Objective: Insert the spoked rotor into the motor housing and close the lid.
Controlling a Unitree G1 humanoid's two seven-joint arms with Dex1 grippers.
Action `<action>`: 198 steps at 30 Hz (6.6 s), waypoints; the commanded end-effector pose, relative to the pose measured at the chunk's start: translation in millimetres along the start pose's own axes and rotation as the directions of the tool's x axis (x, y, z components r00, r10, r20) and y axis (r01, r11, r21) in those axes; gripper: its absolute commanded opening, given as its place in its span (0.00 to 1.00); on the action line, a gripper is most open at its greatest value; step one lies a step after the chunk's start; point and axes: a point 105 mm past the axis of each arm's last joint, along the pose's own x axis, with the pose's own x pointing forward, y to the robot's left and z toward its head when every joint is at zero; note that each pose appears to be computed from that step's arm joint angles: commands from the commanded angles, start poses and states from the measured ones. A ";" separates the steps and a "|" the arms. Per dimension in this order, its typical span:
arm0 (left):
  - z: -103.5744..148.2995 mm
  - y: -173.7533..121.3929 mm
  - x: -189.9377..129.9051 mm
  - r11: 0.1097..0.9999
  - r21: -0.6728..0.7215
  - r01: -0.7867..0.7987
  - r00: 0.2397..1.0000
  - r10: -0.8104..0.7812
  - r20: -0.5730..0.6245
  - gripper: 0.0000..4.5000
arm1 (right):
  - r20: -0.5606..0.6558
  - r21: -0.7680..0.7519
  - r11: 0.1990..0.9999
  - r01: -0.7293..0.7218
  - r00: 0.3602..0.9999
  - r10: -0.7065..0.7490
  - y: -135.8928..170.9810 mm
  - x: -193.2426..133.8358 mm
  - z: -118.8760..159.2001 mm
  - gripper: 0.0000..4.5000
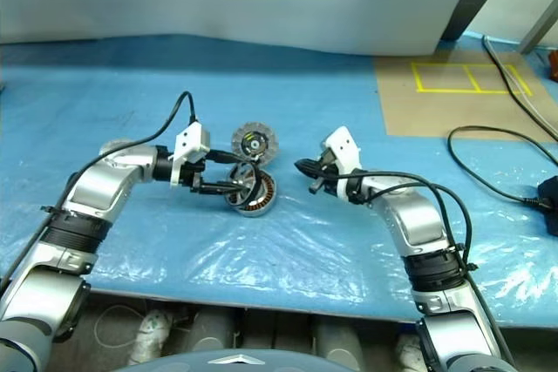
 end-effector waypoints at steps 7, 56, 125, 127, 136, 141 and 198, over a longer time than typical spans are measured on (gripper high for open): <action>-7.4 -1.1 3.8 0.999 0.038 0.021 0.999 -0.020 -0.047 0.77 | 0.035 -0.033 0.999 0.025 0.999 -0.024 0.3 -0.3 7.7 0.00; 9.3 48.1 -41.9 0.910 -0.185 -0.372 0.911 0.396 0.117 0.99 | 0.102 -0.096 0.928 -0.360 0.924 0.369 51.3 50.0 48.7 0.00; 25.4 -3.4 21.7 0.938 -0.020 0.346 0.932 -0.341 0.119 0.01 | -0.004 -0.014 0.997 -0.071 0.997 0.071 18.9 -11.1 5.3 0.00; 50.4 6.7 7.4 0.952 -0.022 0.305 0.932 -0.294 0.211 0.01 | 0.011 -0.022 0.995 -0.097 0.995 0.097 22.4 -14.5 10.9 0.00; 62.9 -16.2 -50.4 0.968 -0.035 0.248 0.950 -0.236 0.203 0.01 | 0.009 -0.127 0.976 -0.178 0.984 0.180 33.4 -11.9 28.6 0.00; 53.0 -4.2 -57.8 0.989 -0.075 0.126 0.978 -0.112 0.175 0.01 | 0.028 -0.147 0.971 -0.190 0.980 0.196 33.4 7.3 35.2 0.00; 7.2 -10.6 -40.6 0.950 -0.280 -0.136 0.968 0.187 0.166 0.00 | -0.160 -0.269 0.929 -0.256 0.963 0.219 49.7 88.5 -13.0 0.66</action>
